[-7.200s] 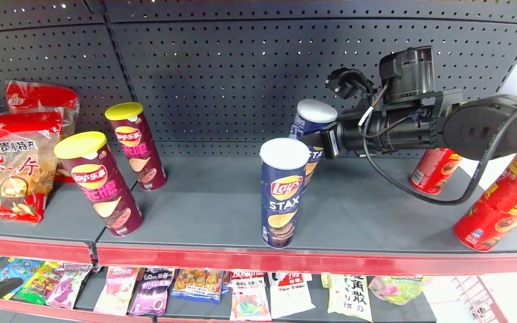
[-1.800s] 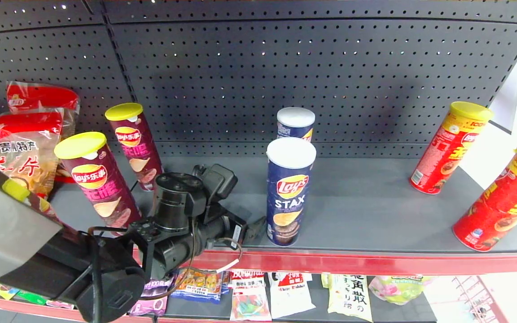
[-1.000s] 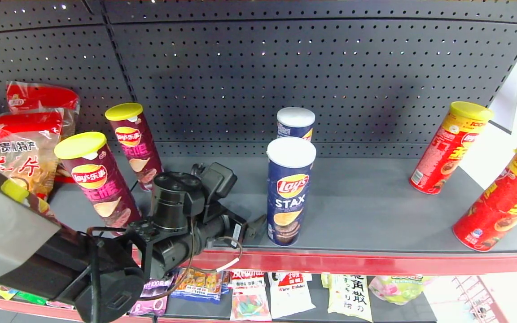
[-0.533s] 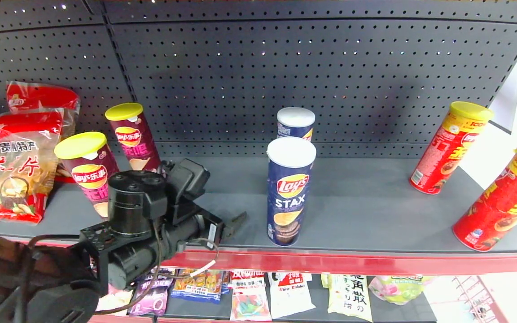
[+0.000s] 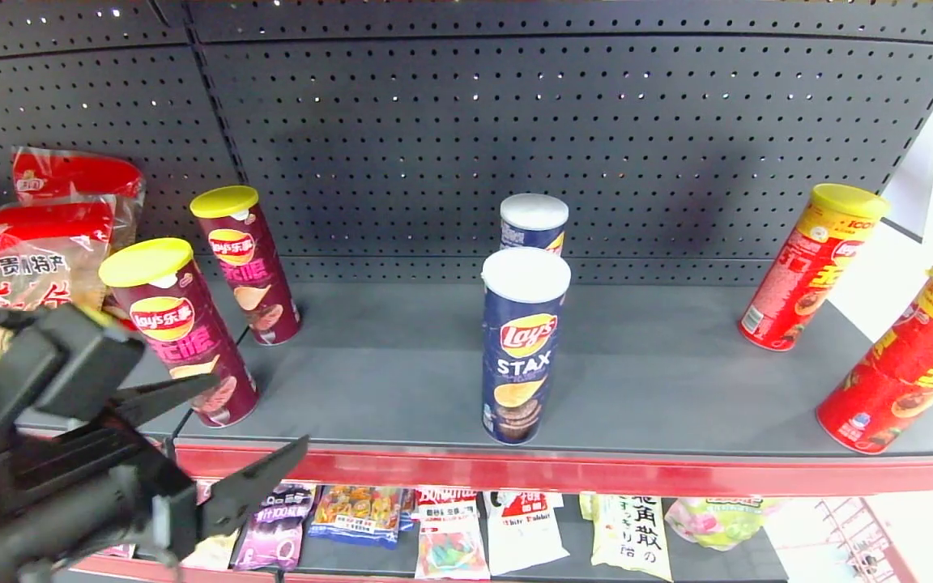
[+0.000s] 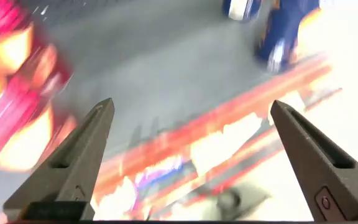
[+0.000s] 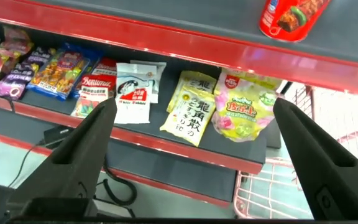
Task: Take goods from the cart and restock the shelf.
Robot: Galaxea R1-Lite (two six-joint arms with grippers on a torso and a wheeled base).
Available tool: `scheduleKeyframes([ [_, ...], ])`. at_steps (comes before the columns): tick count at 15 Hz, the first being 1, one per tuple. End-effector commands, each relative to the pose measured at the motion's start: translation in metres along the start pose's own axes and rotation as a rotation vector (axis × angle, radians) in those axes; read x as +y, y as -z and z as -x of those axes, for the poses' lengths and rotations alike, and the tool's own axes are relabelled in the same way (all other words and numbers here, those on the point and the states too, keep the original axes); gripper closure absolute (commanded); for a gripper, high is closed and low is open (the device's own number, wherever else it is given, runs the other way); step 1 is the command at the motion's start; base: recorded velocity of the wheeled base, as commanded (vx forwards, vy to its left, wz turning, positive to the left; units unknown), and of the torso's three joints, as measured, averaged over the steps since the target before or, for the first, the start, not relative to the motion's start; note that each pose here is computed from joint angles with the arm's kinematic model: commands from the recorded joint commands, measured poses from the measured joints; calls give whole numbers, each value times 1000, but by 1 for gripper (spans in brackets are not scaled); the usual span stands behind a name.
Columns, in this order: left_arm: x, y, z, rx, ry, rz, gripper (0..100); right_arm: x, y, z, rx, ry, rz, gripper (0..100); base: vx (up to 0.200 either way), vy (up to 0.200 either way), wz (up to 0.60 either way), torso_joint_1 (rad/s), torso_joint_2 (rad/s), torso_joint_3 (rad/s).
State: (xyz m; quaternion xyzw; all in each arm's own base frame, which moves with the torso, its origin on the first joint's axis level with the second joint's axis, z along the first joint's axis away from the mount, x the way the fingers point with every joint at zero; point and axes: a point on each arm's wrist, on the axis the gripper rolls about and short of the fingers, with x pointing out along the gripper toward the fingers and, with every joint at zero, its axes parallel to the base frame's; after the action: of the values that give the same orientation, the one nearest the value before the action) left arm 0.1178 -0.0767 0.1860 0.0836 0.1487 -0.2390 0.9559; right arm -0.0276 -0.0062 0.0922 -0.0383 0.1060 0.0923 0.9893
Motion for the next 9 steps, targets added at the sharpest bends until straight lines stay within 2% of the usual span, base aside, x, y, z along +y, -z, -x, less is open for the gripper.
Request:
scheduleKeyframes([
  [1, 13, 48, 117, -68, -108, 19, 0, 0, 0, -1, 3, 21, -14, 0, 0, 0, 0, 0, 0, 0],
  [2, 14, 78, 144, -58, -181, 32, 0, -1, 1, -1, 2, 34, -65, 0, 0, 0, 0, 0, 0, 0],
  [3, 13, 88, 152, -55, -215, 42, 0, -1, 1, -1, 1, 34, -72, 0, 0, 0, 0, 0, 0, 0],
  [4, 3, 110, 166, -36, -361, 105, 0, 0, 2, -4, -37, 29, -75, 0, 0, 0, 0, 0, 0, 0],
  [5, -4, 118, 169, -13, -441, 168, 0, 1, 3, -8, -78, -16, -76, 0, 0, 0, 0, 0, 0, 0],
  [6, -7, 123, 168, 6, -468, 233, 0, 2, 3, -11, -116, -89, -70, 0, 0, 0, 0, 0, 0, 0],
  [7, -6, 125, 164, -3, -469, 268, 0, 2, 2, -13, -107, -34, -74, 0, 0, 0, 0, 0, 0, 0],
  [8, -5, 126, 159, -34, -464, 274, 0, 1, 1, -14, -84, 72, -87, 0, 0, 0, 0, 0, 0, 0],
  [9, -4, 127, 152, -70, -445, 274, 0, 1, 1, -16, -70, 120, -94, 0, 0, 0, 0, 0, 0, 0],
])
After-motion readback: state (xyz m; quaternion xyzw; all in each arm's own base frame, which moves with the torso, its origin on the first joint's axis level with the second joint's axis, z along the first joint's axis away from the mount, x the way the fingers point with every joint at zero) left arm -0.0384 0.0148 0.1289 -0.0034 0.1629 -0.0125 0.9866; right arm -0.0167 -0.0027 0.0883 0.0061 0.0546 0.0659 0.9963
